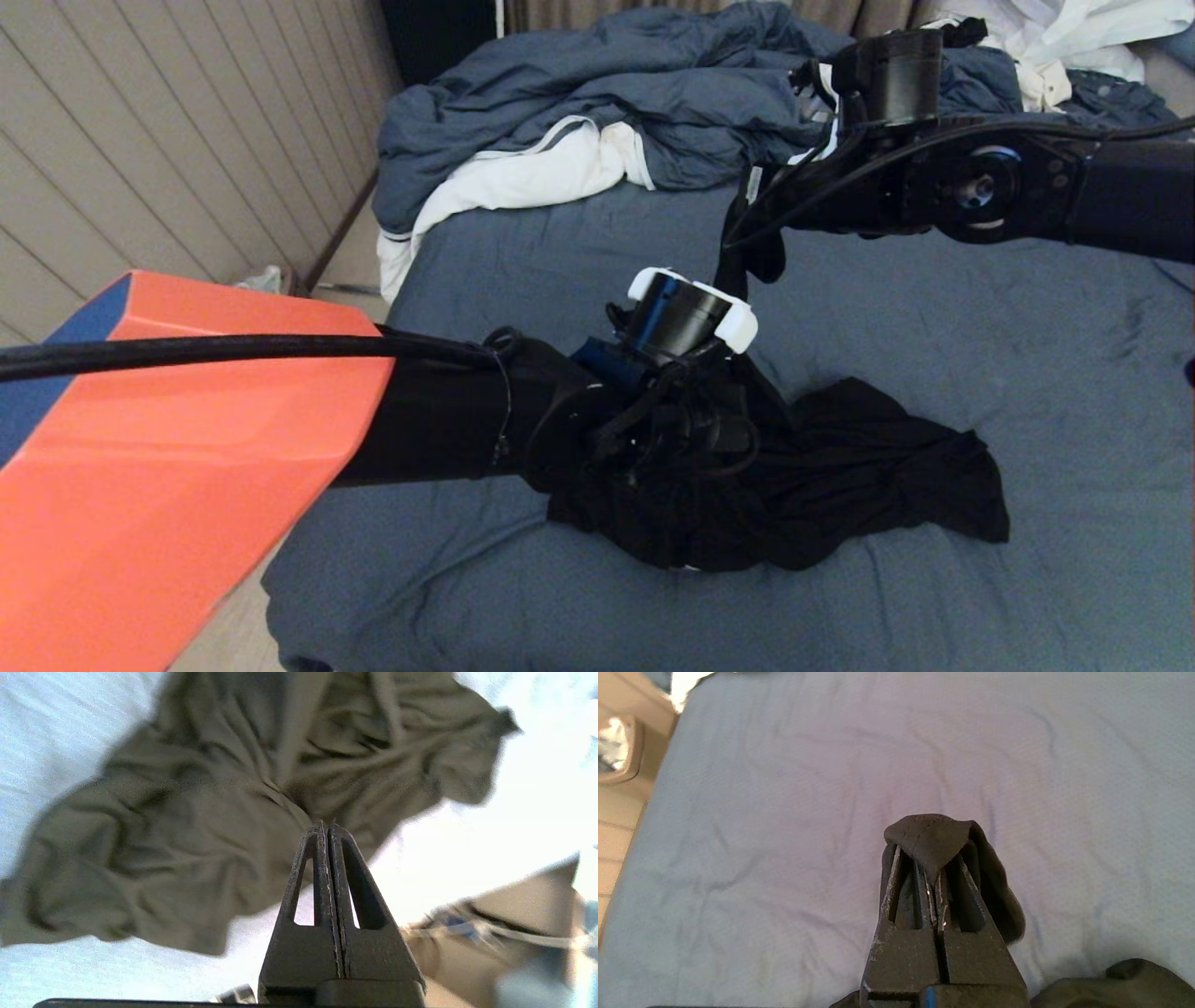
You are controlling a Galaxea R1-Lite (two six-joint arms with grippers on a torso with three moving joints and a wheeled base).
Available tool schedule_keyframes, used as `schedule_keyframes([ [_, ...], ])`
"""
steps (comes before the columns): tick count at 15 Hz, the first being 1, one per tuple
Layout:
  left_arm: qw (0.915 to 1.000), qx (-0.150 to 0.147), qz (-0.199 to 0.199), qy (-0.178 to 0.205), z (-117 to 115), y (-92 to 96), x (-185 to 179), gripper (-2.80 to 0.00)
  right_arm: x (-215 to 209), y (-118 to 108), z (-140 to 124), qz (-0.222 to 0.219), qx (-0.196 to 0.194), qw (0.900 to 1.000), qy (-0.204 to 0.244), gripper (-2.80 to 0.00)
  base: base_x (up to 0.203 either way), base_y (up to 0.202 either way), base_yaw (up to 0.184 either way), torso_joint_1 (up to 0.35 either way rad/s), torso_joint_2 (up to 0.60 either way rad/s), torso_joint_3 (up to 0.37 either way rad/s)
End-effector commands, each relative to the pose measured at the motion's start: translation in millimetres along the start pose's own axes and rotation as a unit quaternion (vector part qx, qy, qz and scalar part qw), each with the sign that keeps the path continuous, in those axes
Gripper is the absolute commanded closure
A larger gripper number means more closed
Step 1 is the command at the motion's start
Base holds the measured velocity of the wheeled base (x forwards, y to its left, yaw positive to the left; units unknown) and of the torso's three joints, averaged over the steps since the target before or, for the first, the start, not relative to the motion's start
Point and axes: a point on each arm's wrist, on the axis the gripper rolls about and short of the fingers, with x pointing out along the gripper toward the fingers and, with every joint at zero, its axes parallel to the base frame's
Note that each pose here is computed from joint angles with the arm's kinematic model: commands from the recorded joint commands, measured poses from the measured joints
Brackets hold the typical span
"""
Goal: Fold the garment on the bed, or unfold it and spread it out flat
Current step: Unford the black T-shirt
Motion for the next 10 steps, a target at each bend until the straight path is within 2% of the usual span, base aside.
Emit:
schedule_keyframes([
  [1, 1.0000, 0.003, 0.009, -0.002, -6, -2.4, 3, 0.00, 3, 1, -7, -0.002, -0.004, 1.000, 0.018, 0.00, 0.000, 0.000, 0.000, 0.000, 0.00, 0.000],
  [4, 1.0000, 0.004, 0.006, 0.001, -9, -5.6, 1, 0.00, 11, -1, -16, -0.009, -0.007, 0.999, 0.037, 0.00, 0.000, 0.000, 0.000, 0.000, 0.00, 0.000],
  [8, 0.9984, 0.034, -0.014, 0.042, -55, -30.0, 5, 0.00, 2, 1, -11, -0.017, -0.013, 0.999, 0.034, 0.00, 0.000, 0.000, 0.000, 0.000, 0.00, 0.000],
  [10, 0.9984, 0.036, -0.022, 0.037, -58, -32.5, 4, 0.00, 0, -2, -12, -0.033, -0.020, 0.998, 0.047, 0.00, 0.000, 0.000, 0.000, 0.000, 0.00, 0.000],
])
